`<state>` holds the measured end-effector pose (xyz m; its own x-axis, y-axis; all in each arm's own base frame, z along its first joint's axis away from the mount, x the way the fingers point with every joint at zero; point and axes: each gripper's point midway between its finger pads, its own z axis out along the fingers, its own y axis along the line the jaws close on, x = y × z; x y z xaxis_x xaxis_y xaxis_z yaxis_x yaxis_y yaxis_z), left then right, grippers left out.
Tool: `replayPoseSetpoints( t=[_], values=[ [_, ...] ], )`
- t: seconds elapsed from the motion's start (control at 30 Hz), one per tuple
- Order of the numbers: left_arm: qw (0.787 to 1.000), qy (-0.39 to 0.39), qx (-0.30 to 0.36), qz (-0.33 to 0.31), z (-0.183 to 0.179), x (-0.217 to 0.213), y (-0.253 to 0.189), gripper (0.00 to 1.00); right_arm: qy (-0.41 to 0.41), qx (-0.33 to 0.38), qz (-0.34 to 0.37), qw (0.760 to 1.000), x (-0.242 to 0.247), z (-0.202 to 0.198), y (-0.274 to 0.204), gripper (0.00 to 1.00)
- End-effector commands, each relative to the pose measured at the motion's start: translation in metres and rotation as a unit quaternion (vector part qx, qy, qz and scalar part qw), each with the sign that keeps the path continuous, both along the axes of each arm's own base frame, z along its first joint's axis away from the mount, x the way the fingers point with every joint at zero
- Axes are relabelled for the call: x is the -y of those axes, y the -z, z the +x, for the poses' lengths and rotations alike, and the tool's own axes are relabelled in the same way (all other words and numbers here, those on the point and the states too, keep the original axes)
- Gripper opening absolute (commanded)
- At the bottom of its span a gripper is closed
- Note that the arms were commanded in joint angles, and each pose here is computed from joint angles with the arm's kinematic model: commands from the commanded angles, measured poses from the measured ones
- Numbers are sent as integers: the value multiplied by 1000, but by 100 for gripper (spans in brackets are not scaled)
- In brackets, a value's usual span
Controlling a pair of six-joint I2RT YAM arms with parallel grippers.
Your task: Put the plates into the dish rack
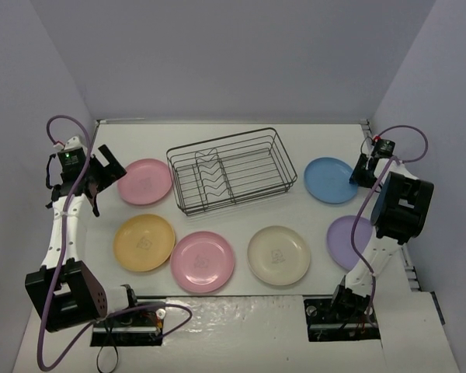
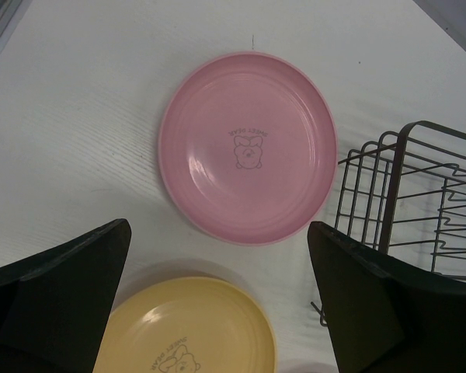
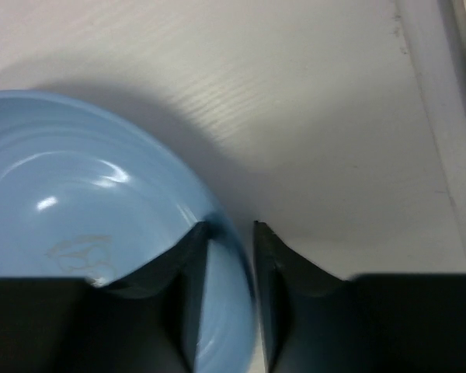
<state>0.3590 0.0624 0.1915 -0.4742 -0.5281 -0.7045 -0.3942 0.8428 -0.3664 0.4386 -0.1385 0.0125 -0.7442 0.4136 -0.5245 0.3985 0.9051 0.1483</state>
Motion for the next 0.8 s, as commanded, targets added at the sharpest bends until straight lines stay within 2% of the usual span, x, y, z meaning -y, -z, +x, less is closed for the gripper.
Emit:
replayPoseSetpoints(
  t=[0.0,0.07,0.23,0.37,0.47,0.57,0.67,0.77],
  values=[
    [998,-4,62,14,12,-4,-40,97,-4,-1,8,1000,-1,-9,6,8],
    [998,-7,60,15,11,-4,-40,97,-4,-1,8,1000,-1,-11,7,0],
    [998,-10,61,19,9,-6,-42,97,11,29,-4,1000,4,-4,-14,0],
    [998,-11,65,23,7,-6,-46,97,13,111,-54,992,8,14,-89,0],
    [997,-11,66,23,6,-6,-47,97,-8,169,-142,975,0,30,-151,0],
    [997,-12,71,19,7,-5,-49,97,-10,225,-281,933,-25,40,-236,0],
    [997,-5,73,15,8,-1,-50,97,41,261,-415,871,-57,40,-321,0],
    [997,-8,69,21,6,-2,-49,97,102,316,-467,820,-84,32,-398,0]
  ],
)
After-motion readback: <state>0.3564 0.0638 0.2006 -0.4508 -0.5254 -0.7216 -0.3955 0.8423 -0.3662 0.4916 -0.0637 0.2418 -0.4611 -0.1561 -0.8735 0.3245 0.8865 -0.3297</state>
